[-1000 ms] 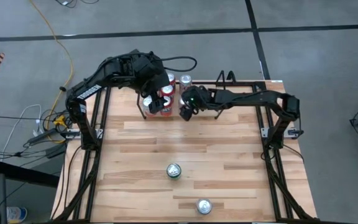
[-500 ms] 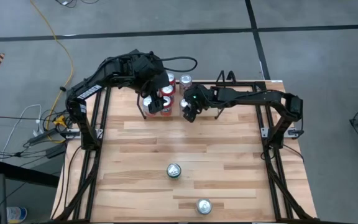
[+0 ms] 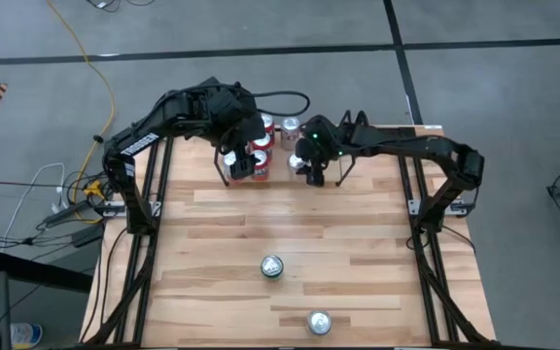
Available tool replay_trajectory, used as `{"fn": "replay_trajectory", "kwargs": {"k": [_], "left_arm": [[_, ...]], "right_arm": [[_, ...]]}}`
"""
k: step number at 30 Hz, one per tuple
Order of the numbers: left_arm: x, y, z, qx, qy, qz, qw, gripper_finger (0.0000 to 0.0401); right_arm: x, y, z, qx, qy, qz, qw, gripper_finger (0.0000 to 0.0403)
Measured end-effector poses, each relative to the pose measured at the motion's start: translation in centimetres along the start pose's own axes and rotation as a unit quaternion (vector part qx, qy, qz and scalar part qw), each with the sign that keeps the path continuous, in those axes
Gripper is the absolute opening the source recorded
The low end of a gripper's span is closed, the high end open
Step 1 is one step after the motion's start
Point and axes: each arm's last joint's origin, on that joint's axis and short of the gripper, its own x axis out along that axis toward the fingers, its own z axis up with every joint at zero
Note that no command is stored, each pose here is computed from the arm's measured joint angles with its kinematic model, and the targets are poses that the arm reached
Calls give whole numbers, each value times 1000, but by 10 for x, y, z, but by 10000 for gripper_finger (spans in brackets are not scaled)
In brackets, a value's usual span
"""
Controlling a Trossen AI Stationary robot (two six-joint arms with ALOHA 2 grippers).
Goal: Place canned beverage on shelf
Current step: Put the left silver soda can on the shelf aligned with the other silver soda can
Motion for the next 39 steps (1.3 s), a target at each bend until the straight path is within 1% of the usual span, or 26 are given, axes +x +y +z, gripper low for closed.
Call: {"fn": "replay_trajectory", "kwargs": {"k": [5,7,14,17,19,23,26,29,35,39], "left_arm": [[0,-1,0,1,-2,-11,1000,324],[0,-1,0,1,-2,-12,1000,324],[0,-1,0,-3,-2,-12,1000,324],[0,-1,0,-9,-2,-12,1000,324],[0,-1,0,-13,-2,-12,1000,324],[0,-1,0,-16,-2,-12,1000,324],[0,-1,0,-23,-2,-12,1000,324],[0,-1,0,-28,-2,-12,1000,324],[0,-1,0,-40,-2,-12,999,324],[0,-1,0,-40,-2,-12,999,324]], "right_arm": [[0,-3,-2,-64,-17,46,997,250],[2,-4,-3,-80,-21,47,995,250],[1,-16,-8,-60,-16,40,997,250],[1,-17,-8,-70,-18,38,997,253],[1,-16,-7,-74,-19,40,996,260],[1,-16,-7,-54,-18,40,998,290],[1,-17,-9,-56,-7,23,998,315],[0,-18,-7,-66,-12,14,998,331],[0,-17,-7,-68,-10,15,998,336],[-6,-18,0,-61,-1,-24,998,335]]}}
